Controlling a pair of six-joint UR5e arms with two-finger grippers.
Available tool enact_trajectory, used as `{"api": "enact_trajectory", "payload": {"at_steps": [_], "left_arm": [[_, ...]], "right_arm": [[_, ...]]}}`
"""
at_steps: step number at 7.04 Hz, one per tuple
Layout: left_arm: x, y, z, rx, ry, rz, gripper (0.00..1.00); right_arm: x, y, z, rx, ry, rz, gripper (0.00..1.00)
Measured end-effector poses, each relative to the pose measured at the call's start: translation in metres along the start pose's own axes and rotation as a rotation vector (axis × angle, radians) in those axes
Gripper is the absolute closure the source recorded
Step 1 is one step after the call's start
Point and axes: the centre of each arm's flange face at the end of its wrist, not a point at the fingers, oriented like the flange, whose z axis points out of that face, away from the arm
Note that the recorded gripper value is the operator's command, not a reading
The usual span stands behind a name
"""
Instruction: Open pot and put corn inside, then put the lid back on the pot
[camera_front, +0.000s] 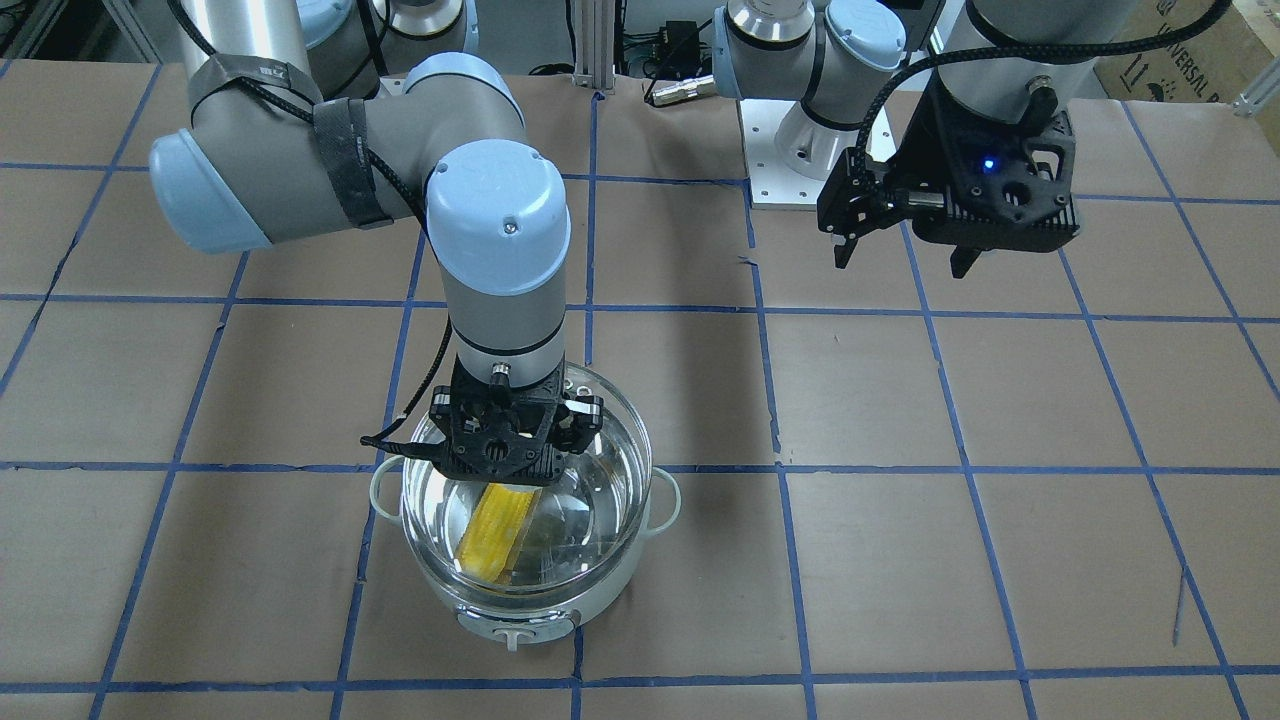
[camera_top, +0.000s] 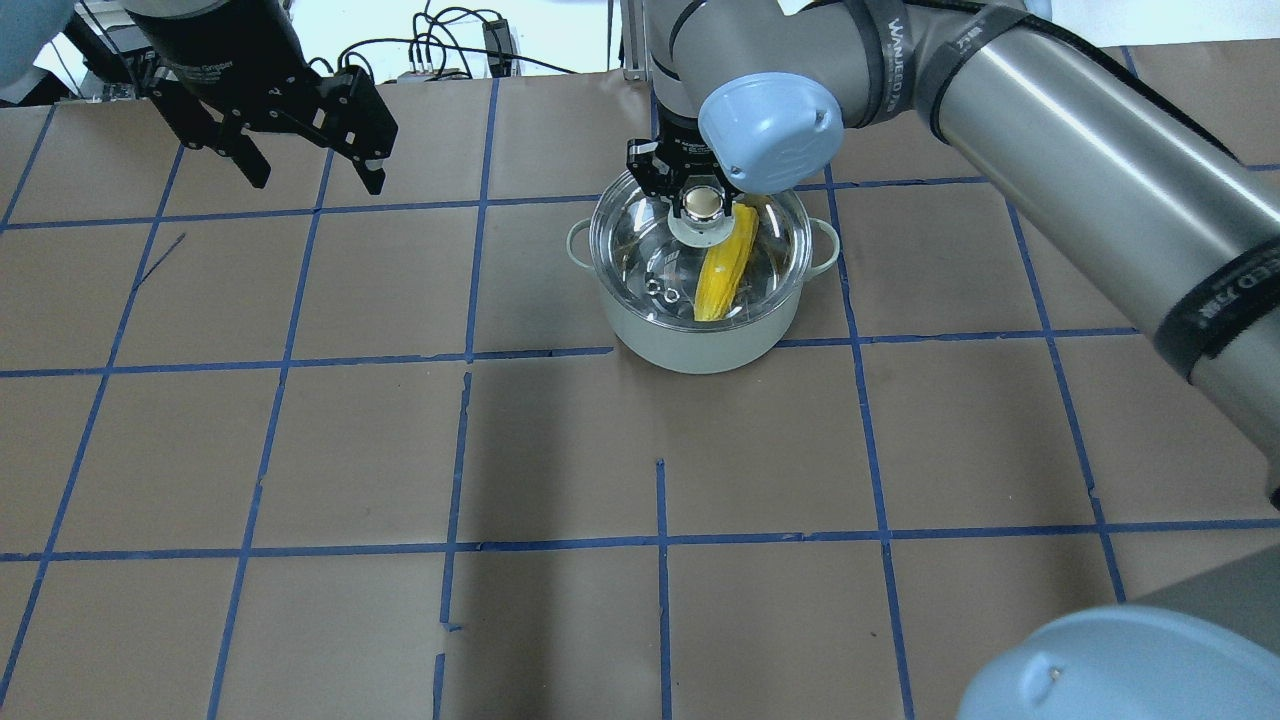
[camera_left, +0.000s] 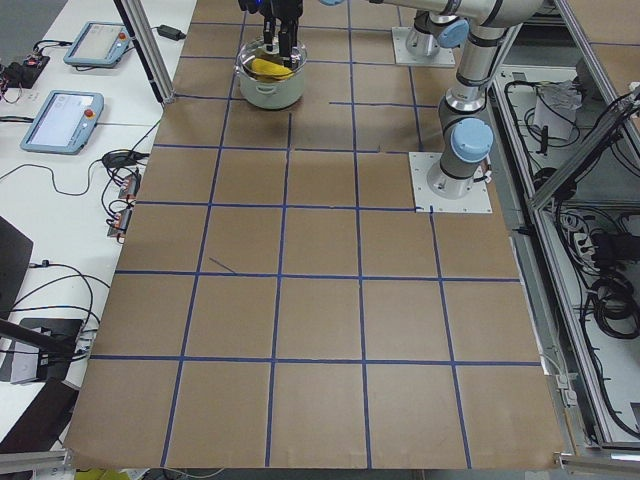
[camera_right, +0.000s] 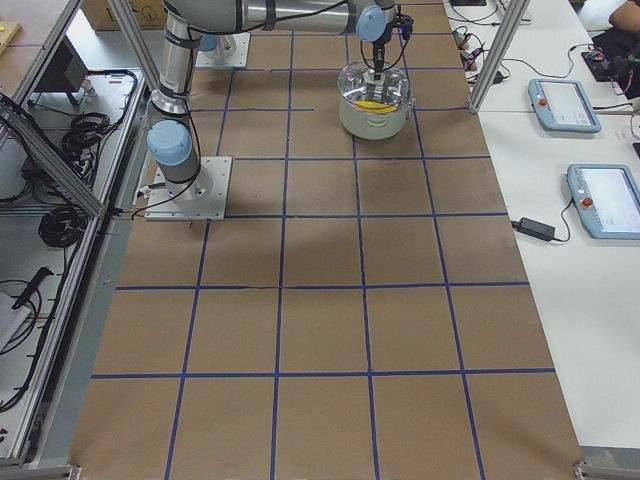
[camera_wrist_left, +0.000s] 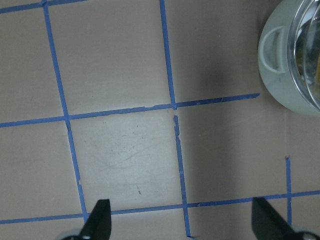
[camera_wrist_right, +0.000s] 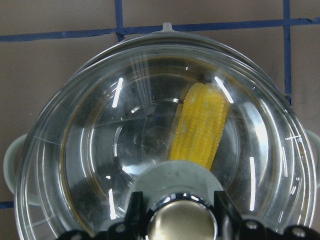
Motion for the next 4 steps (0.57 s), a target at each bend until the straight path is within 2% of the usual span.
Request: {"api": "enact_trajectory", "payload": {"at_steps": [4], "left_arm": [[-0.0011, -0.001, -0.0019, 0.004, -0.003, -0.004, 0.0]], "right_arm": [[-0.0037, -0.0012, 0.0095, -0.003, 0.001, -0.003, 0.89]]}}
